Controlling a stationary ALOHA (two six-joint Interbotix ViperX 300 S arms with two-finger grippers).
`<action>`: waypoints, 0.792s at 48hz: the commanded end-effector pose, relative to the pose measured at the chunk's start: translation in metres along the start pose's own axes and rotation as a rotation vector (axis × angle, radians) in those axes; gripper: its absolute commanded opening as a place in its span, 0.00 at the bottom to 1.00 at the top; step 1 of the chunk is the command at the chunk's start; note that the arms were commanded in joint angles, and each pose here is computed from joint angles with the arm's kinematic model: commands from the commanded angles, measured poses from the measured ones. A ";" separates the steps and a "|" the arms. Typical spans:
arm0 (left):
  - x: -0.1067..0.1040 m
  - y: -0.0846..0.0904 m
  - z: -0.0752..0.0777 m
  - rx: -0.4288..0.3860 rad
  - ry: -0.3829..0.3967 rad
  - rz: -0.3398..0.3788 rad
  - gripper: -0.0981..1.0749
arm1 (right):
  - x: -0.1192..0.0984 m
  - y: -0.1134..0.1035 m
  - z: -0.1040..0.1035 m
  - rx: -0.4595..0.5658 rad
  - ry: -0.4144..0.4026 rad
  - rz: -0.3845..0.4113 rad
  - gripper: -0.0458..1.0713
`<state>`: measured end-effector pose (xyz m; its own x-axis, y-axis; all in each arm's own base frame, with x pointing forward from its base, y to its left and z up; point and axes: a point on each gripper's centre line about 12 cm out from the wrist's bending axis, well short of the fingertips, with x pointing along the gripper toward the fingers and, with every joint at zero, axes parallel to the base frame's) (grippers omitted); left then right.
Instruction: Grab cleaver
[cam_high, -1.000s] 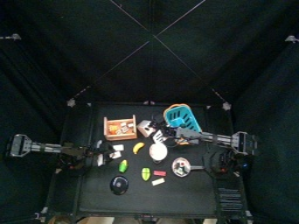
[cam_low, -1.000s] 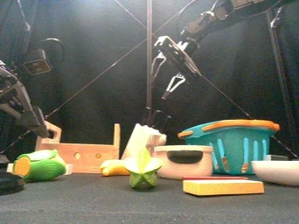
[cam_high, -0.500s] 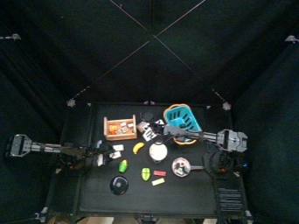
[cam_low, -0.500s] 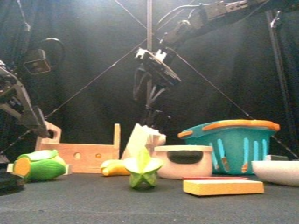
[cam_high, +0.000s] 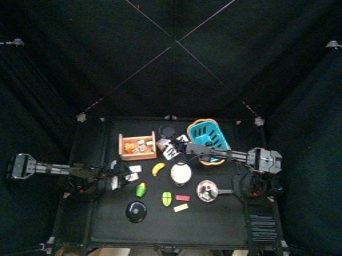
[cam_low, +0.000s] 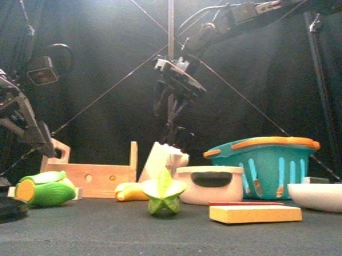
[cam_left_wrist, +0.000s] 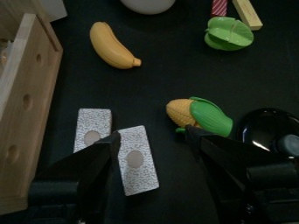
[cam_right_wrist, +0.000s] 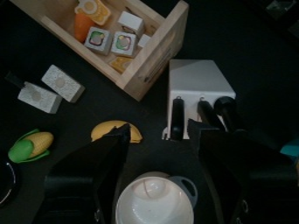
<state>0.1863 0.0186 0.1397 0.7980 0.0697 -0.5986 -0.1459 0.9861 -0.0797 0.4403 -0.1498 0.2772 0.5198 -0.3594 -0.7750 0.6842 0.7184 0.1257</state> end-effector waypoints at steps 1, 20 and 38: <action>0.000 -0.001 0.005 0.000 -0.016 -0.005 0.89 | -0.009 0.000 0.010 0.009 -0.031 0.010 0.83; 0.000 0.000 0.005 -0.001 -0.014 -0.003 0.89 | 0.009 -0.007 -0.003 -0.010 0.010 -0.037 0.83; 0.000 -0.001 0.005 0.000 -0.014 -0.004 0.89 | 0.014 -0.012 -0.003 -0.015 -0.006 -0.072 0.75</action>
<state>0.1859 0.0185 0.1392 0.7971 0.0696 -0.5999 -0.1460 0.9861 -0.0796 0.4398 -0.1583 0.2491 0.4487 -0.3955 -0.8014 0.7072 0.7054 0.0479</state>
